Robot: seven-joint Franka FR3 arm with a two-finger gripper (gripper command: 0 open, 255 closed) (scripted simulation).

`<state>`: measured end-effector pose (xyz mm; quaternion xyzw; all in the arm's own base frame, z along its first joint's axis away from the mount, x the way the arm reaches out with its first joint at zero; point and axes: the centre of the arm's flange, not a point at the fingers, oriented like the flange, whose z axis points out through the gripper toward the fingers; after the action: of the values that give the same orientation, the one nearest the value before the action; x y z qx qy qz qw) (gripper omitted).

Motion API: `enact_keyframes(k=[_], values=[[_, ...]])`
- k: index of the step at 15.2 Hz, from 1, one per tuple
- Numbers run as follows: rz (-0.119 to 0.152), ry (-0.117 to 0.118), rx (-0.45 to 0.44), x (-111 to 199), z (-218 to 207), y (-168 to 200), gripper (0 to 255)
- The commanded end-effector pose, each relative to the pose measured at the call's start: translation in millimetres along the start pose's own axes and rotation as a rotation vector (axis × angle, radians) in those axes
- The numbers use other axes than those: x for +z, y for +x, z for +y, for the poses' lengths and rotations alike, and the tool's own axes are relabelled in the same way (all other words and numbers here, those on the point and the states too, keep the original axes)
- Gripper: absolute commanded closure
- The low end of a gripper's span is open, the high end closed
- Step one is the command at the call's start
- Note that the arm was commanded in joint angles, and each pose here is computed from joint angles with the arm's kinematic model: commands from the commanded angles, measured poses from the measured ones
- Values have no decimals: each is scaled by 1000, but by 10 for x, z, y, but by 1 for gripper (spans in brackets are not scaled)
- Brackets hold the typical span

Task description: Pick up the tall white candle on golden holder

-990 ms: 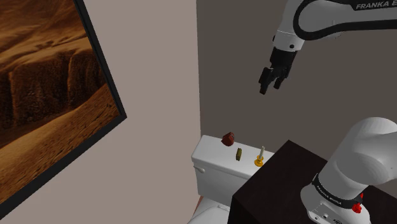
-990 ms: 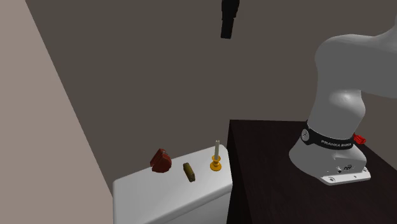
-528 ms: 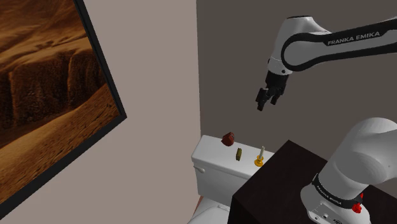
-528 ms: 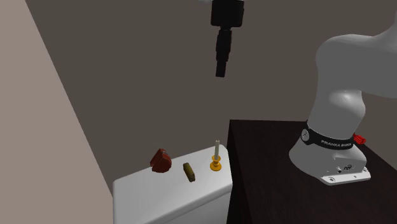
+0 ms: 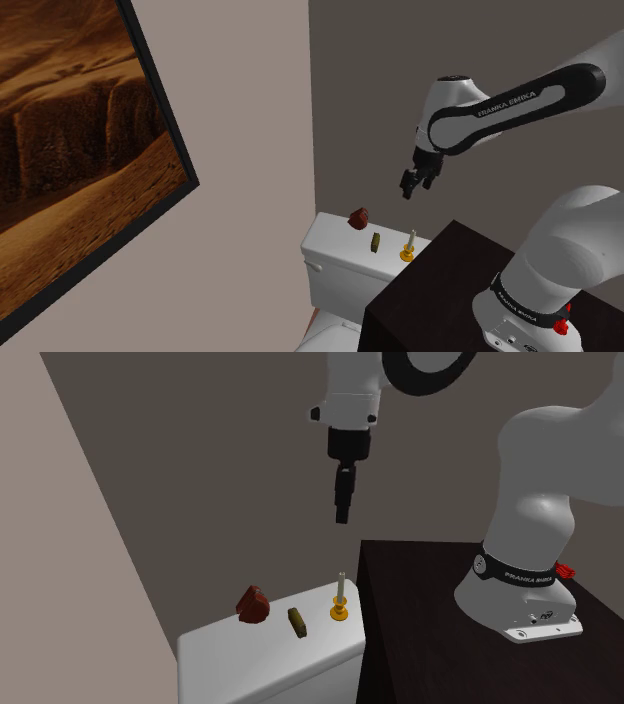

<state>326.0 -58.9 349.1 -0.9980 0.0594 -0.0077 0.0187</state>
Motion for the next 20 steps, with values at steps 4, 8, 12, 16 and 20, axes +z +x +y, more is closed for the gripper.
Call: enact_keyframes(k=[4,8,12,16,20], values=[[-17,-15,13,634,146,24,0],[-32,-26,24,1139,284,24,0],[-47,-37,35,1643,426,14,0],[-50,-40,37,1909,464,9,0],[-50,-40,37,2120,472,6,0]])
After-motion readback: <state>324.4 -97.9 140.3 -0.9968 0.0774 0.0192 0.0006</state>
